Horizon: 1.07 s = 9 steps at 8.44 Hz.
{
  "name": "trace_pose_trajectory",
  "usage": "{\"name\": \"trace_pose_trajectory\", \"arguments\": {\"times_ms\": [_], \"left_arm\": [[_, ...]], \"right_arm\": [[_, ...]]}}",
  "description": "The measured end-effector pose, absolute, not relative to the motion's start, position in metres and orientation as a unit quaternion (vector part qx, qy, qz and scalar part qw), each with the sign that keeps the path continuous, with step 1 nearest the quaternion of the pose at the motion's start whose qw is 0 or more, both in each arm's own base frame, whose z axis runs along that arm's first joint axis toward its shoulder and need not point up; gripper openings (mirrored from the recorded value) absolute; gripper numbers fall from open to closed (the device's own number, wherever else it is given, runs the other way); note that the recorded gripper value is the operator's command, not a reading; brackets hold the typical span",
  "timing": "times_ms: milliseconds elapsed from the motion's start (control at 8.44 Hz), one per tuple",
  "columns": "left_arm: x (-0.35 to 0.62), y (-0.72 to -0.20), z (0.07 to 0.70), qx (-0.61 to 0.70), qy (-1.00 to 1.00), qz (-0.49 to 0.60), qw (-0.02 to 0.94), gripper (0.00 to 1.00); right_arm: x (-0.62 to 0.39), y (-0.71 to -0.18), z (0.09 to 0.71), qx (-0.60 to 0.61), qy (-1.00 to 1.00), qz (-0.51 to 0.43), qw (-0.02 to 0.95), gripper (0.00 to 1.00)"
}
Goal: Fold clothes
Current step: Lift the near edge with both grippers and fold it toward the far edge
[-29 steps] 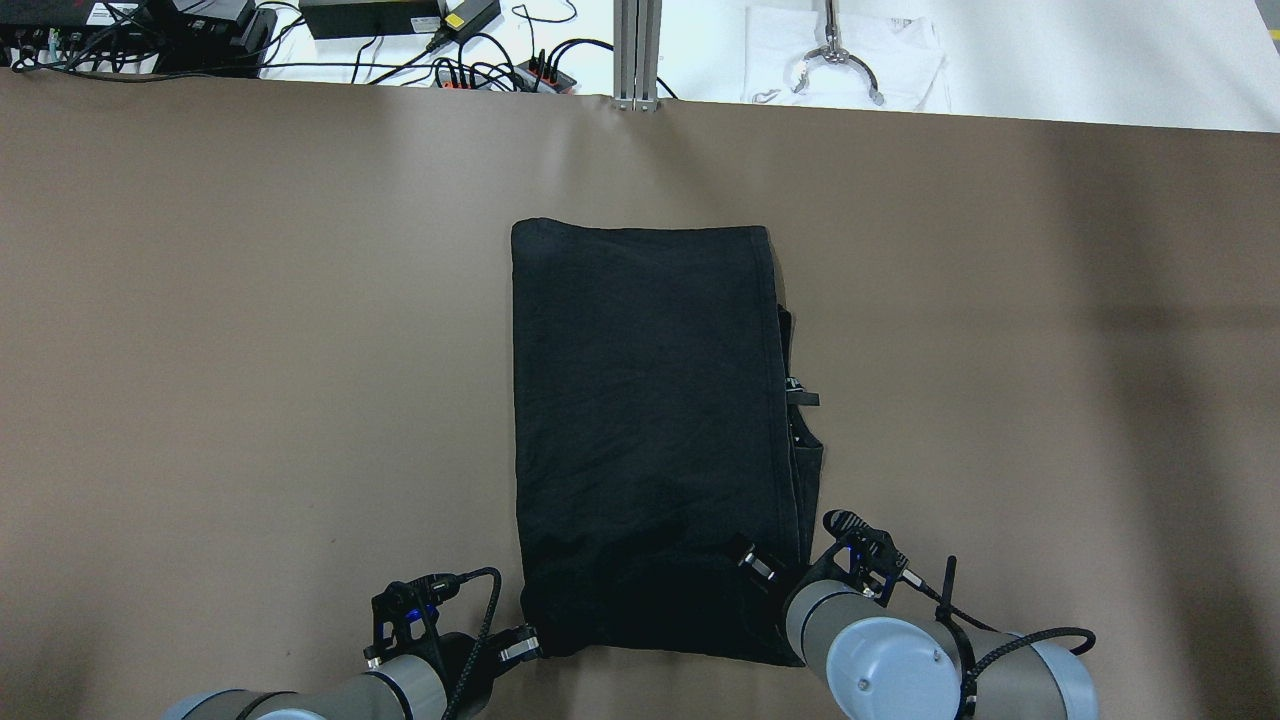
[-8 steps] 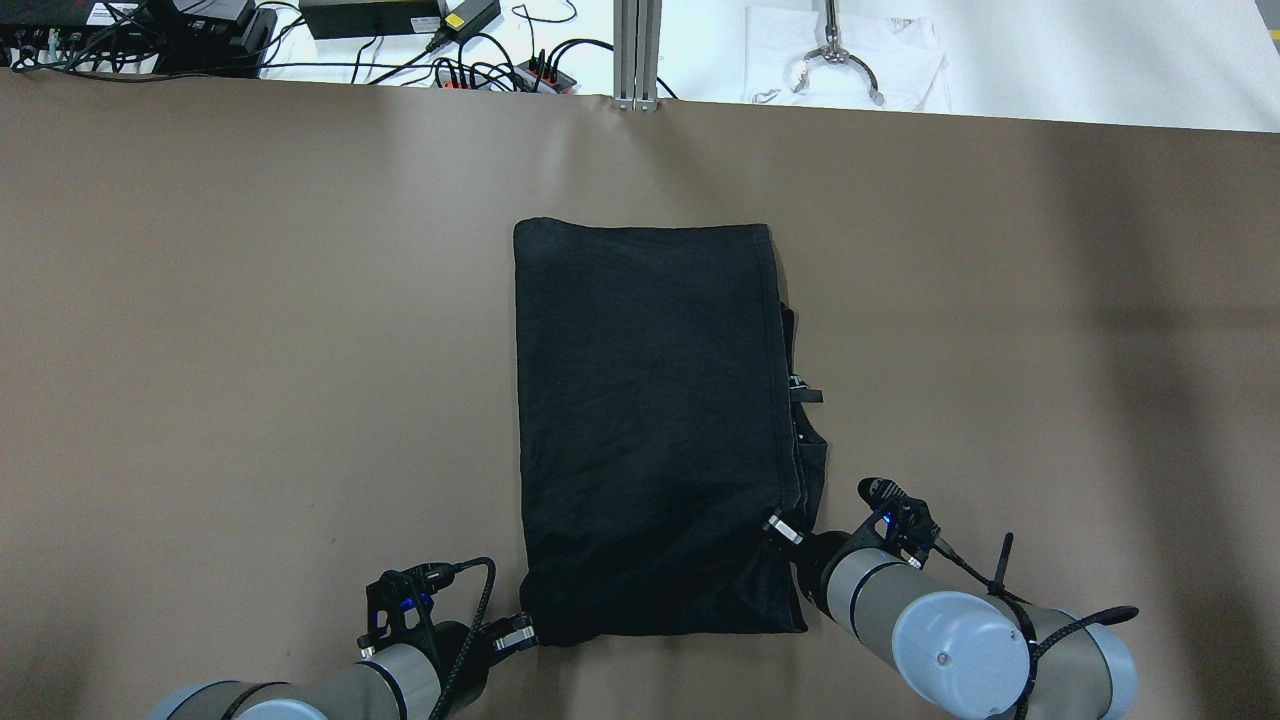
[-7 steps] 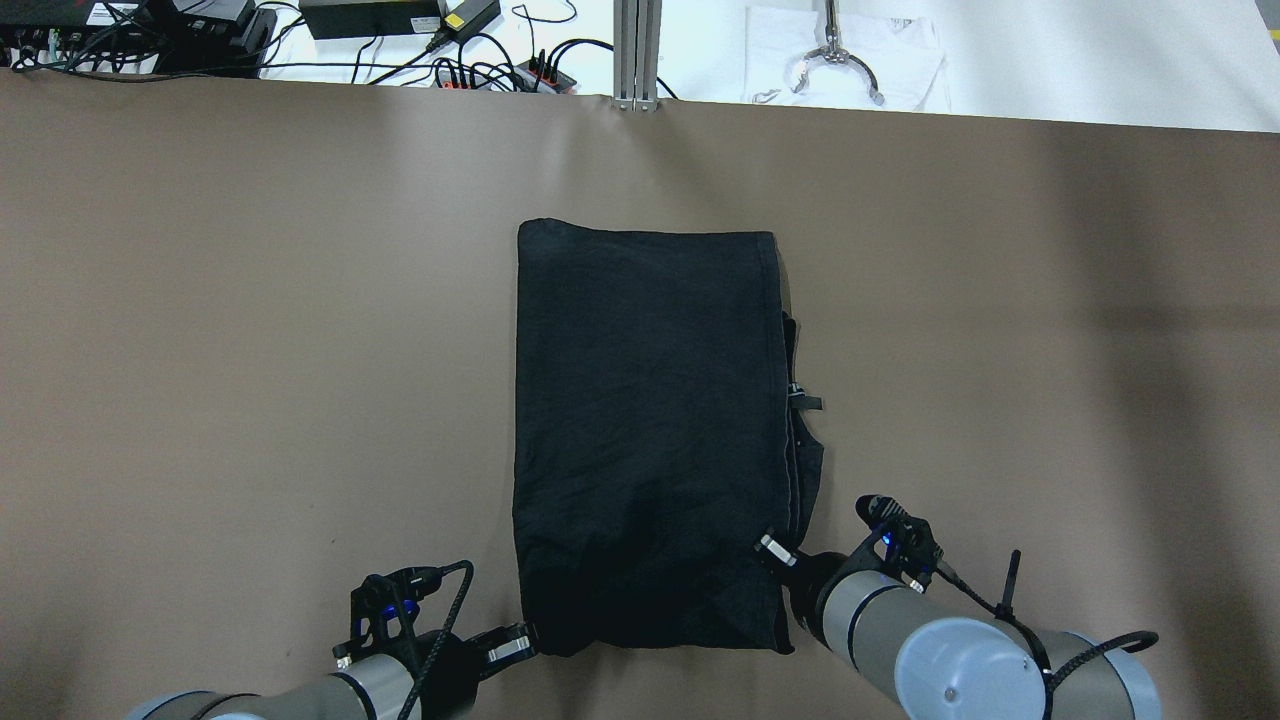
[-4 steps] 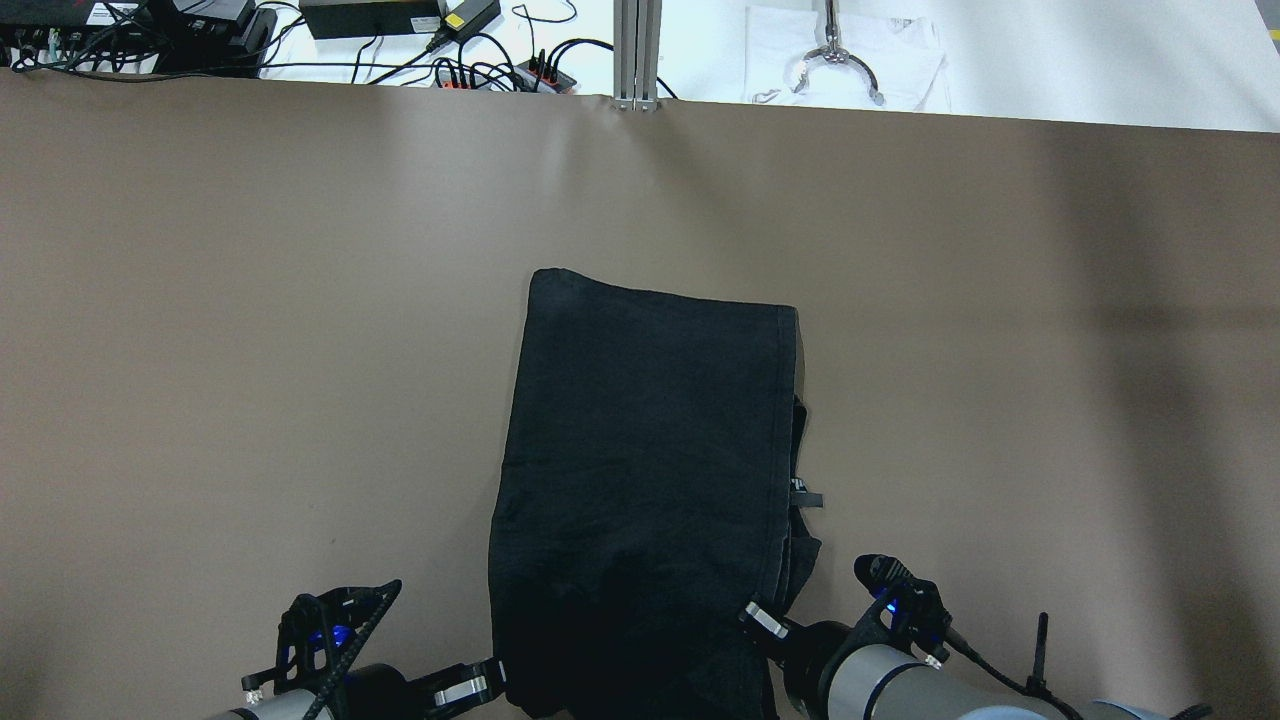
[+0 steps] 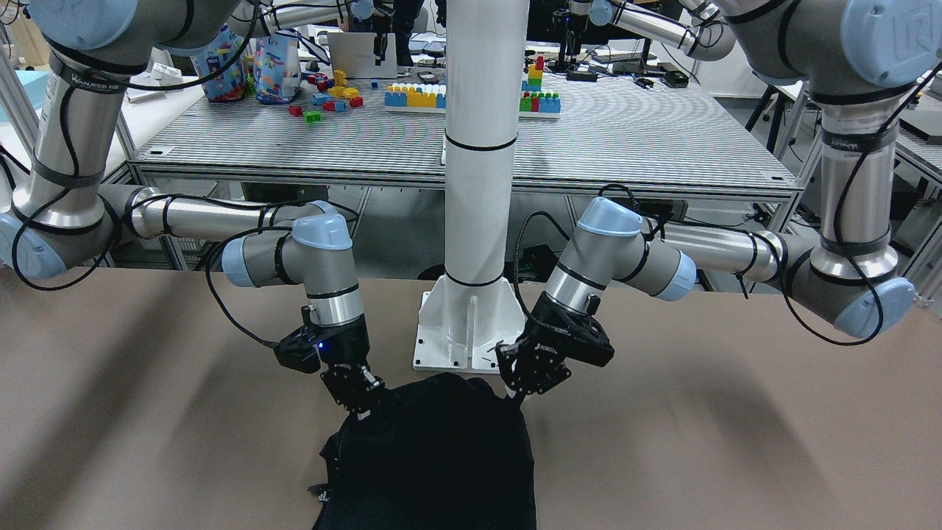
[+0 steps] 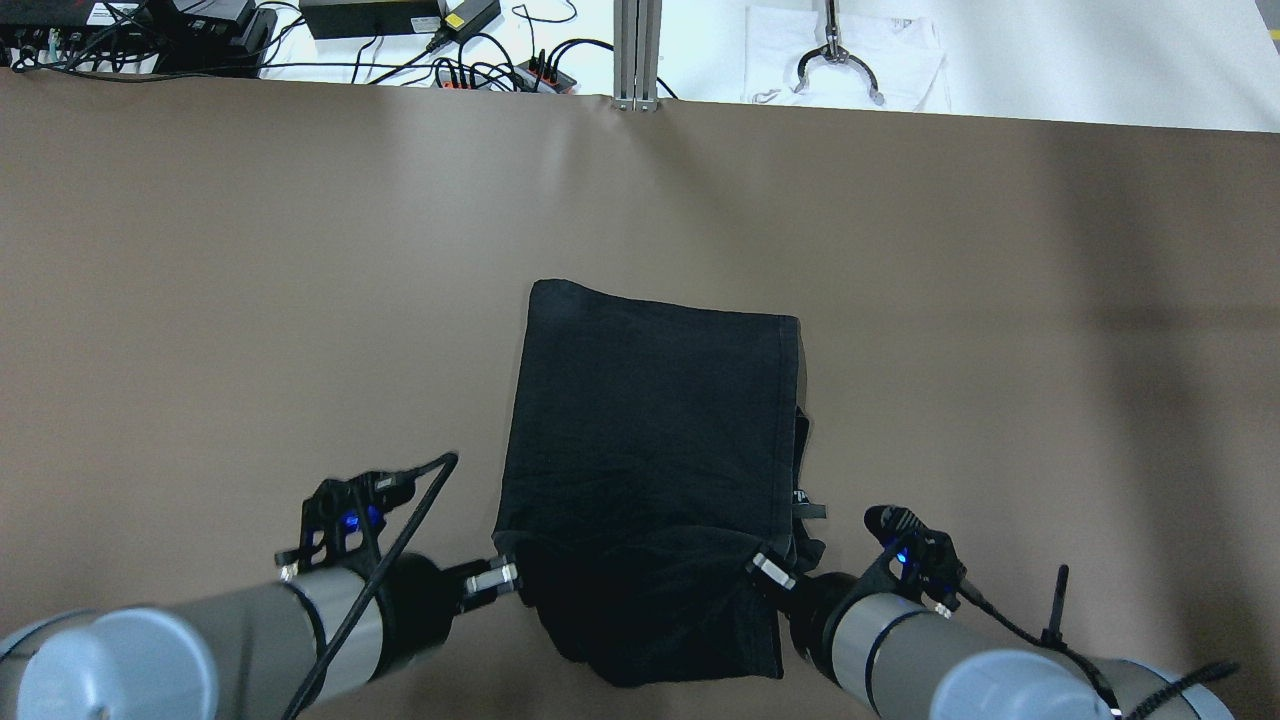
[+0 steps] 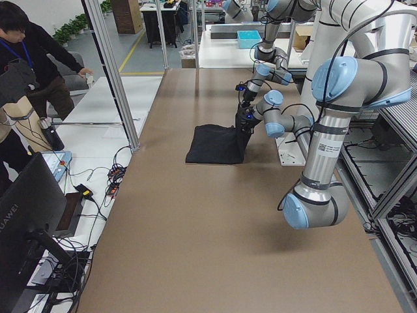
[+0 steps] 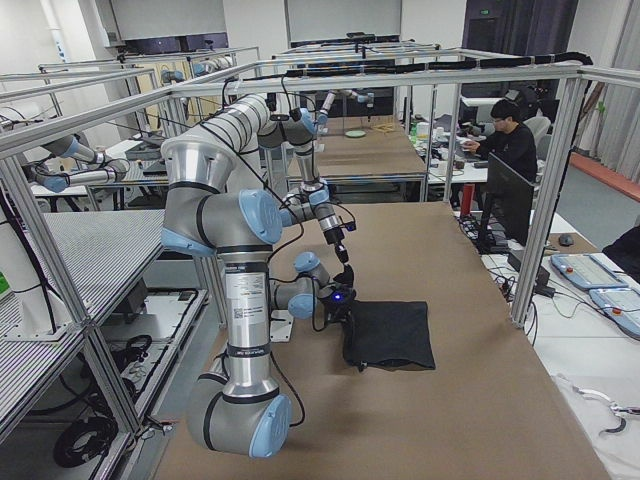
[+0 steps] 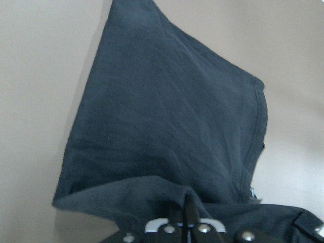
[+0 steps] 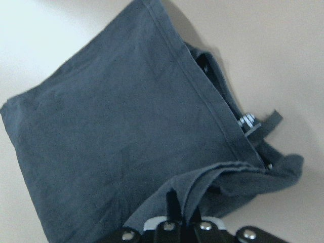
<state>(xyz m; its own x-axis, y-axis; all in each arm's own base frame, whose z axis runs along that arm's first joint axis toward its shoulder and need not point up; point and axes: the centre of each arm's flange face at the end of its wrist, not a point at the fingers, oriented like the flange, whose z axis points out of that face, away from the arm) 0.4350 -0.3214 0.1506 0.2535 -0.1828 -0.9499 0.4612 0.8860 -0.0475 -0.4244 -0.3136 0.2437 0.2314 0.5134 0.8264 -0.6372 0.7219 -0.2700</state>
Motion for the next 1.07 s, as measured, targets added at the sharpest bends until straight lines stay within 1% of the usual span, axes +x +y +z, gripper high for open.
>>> {"name": "trace_pose_trajectory", "arguments": {"times_ms": [355, 829, 948, 1066], "left_arm": [[0.456, -0.404, 0.164, 0.147, 0.52, -0.227, 0.81, 0.0], [0.497, -0.487, 0.18, 0.171, 0.457, -0.231, 0.841, 0.0], [0.508, -0.505, 0.185, 0.174, 0.441, -0.232, 0.849, 0.72], [0.518, -0.524, 0.194, 0.177, 0.422, -0.228, 0.859, 1.0]], "right_arm": [[-0.425, -0.389, 0.26, 0.107, -0.464, 0.395, 0.786, 0.0], [-0.466, -0.461, 0.282, 0.126, -0.432, 0.418, 0.789, 0.0], [-0.482, -0.482, 0.284, 0.131, -0.43, 0.419, 0.789, 0.43], [-0.494, -0.501, 0.294, 0.141, -0.426, 0.411, 0.793, 0.92]]}}
